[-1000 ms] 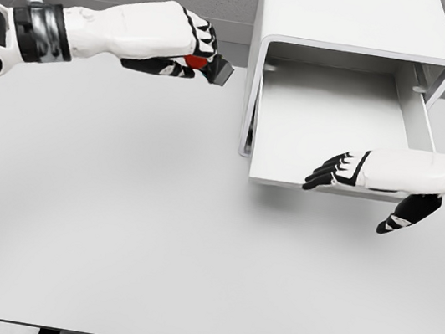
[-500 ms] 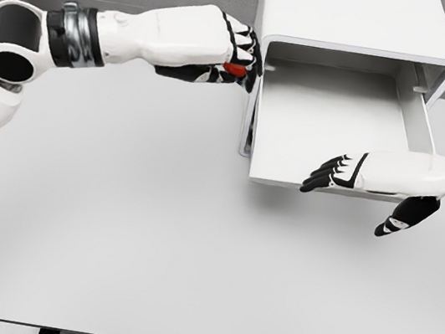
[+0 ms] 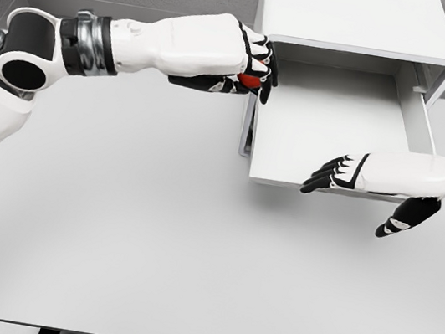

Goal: Slide open multi-storey tabletop storage cabinets and put open load switch and slide close multi-storey tabletop storage cabinets

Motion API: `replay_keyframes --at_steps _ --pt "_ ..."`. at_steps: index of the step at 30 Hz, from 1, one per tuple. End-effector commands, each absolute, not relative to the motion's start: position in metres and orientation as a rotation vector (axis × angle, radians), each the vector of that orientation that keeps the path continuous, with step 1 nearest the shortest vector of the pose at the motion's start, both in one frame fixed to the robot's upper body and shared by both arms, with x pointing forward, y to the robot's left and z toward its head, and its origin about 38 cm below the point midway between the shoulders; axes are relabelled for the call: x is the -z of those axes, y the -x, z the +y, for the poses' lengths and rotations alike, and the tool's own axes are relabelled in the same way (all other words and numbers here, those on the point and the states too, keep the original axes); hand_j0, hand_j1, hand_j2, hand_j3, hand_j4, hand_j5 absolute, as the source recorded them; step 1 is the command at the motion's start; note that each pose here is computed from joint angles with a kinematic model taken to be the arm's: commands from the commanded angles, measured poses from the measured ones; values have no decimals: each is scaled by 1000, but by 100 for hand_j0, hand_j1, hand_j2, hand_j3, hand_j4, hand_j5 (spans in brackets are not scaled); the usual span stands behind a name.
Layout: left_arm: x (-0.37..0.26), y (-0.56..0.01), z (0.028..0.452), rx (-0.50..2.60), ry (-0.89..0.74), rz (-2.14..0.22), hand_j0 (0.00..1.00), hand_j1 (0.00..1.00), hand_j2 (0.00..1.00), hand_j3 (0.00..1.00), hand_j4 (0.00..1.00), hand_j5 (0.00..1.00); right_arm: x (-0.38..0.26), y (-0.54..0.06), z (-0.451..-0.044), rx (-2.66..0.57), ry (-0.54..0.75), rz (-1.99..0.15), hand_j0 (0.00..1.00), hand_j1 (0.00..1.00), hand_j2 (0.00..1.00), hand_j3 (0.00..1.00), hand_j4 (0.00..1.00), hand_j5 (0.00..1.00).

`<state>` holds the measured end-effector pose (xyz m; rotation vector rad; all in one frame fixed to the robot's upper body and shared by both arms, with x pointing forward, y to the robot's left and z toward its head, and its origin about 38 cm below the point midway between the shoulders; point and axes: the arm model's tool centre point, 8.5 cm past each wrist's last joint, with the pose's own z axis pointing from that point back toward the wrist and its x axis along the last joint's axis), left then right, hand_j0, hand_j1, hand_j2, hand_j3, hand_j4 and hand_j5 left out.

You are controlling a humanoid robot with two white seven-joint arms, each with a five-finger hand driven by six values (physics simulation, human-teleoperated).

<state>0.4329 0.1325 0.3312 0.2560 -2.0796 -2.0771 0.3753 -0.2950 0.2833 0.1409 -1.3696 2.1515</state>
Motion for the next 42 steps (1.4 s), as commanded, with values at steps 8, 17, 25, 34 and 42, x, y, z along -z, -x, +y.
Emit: replay_keyframes --at_steps 8,17,25,34,42 --pt "-339 -415 117 2085 -198 -2163 46 46 46 46 46 46 -285 -375 -299 -2138 -132 -1369 100 100 100 100 100 100" --pt "-321 -418 85 2087 -102 -2156 46 46 46 46 46 46 -285 -374 -306 -2130 -119 -1356 100 100 100 100 100 100" --pt "-297 -429 52 2061 6 -2113 46 46 46 46 46 46 -288 -371 -314 -2121 -96 -1346 100 100 100 100 100 100" --pt "-283 -455 55 2038 -17 -2018 46 46 46 46 46 46 -287 -368 -324 -2108 -83 -1324 100 100 100 100 100 100" --pt "-287 -449 45 2032 22 -2054 80 80 80 80 80 80 -291 -369 -325 -2104 -71 -1332 100 100 100 100 100 100"
